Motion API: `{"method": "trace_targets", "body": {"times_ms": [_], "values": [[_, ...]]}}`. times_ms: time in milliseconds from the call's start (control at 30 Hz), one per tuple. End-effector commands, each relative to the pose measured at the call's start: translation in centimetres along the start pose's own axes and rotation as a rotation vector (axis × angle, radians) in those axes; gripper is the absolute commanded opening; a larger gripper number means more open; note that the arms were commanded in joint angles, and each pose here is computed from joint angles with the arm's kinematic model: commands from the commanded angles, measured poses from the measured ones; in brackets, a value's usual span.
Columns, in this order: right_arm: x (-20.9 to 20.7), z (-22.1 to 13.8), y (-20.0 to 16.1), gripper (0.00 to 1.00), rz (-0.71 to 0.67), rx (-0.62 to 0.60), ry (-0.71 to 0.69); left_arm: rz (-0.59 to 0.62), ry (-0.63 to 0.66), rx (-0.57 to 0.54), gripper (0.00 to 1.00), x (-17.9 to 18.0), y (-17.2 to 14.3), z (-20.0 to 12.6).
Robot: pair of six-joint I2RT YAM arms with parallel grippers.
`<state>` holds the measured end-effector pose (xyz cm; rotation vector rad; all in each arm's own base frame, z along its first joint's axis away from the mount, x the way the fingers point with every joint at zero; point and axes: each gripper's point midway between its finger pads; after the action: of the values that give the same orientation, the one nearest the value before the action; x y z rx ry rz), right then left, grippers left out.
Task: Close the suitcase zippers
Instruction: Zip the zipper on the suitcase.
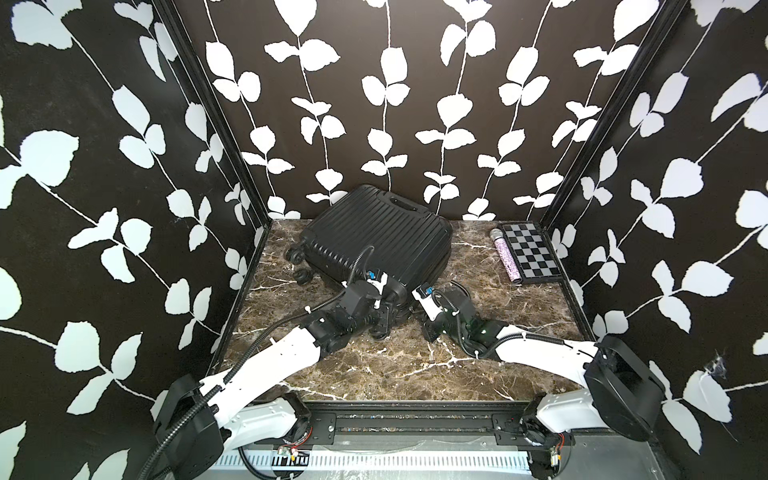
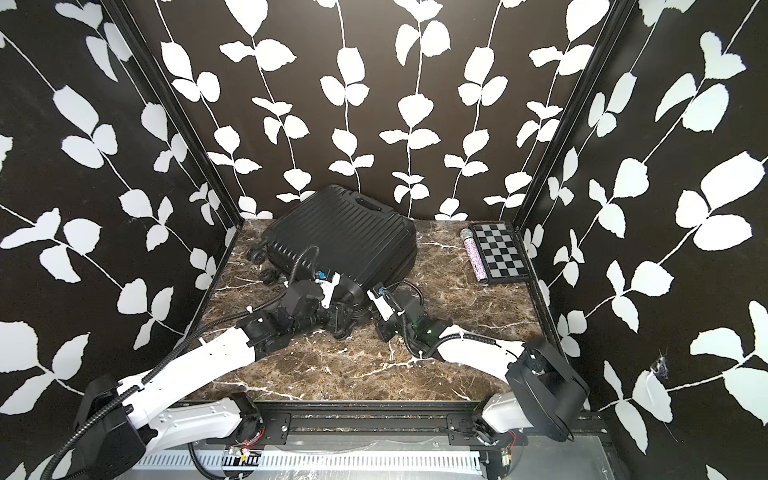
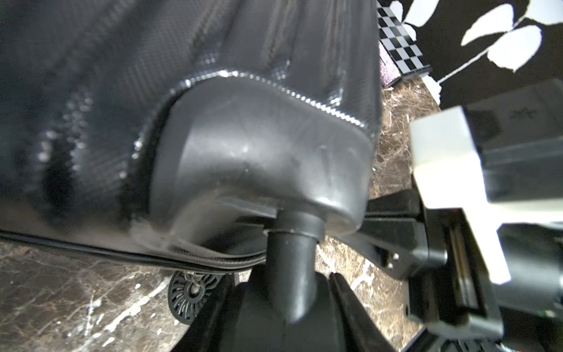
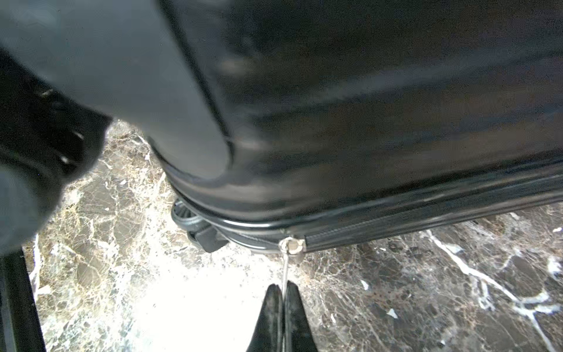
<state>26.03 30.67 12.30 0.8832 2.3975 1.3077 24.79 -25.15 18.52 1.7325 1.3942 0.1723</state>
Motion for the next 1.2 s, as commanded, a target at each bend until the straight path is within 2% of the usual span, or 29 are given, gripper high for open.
{"method": "trace_targets", "body": {"times_ms": [0,367,733,1000,1167], "values": [[1.7,-0.1,1.3,0.00,-0.003,-0.055,0.060,-0.199,0.040,-0.296,0.00,0.2,6.3,-1.5],[3.8,0.1,2.3,0.00,0.055,-0.120,0.146,-0.266,0.058,-0.406,0.00,-0.4,7.3,-1.1],[5.7,0.3,2.8,0.00,0.068,-0.152,0.195,-0.296,-0.003,-0.385,0.00,-2.8,7.6,2.0],[4.1,0.5,1.9,0.00,0.078,-0.131,0.096,-0.295,0.007,-0.367,0.00,-2.7,7.0,2.4],[5.2,1.1,2.2,0.00,0.103,-0.136,0.165,-0.296,-0.066,-0.354,0.00,-4.1,7.1,2.9]]}}
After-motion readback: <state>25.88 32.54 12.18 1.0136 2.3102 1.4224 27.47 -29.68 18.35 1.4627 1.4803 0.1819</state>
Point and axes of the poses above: each gripper's point midway between its finger pads, its own z axis out along the fingers, its own x axis along the line the jaws close on, y = z × x, and after that the axes turned 4 degrees about -z, right-handed
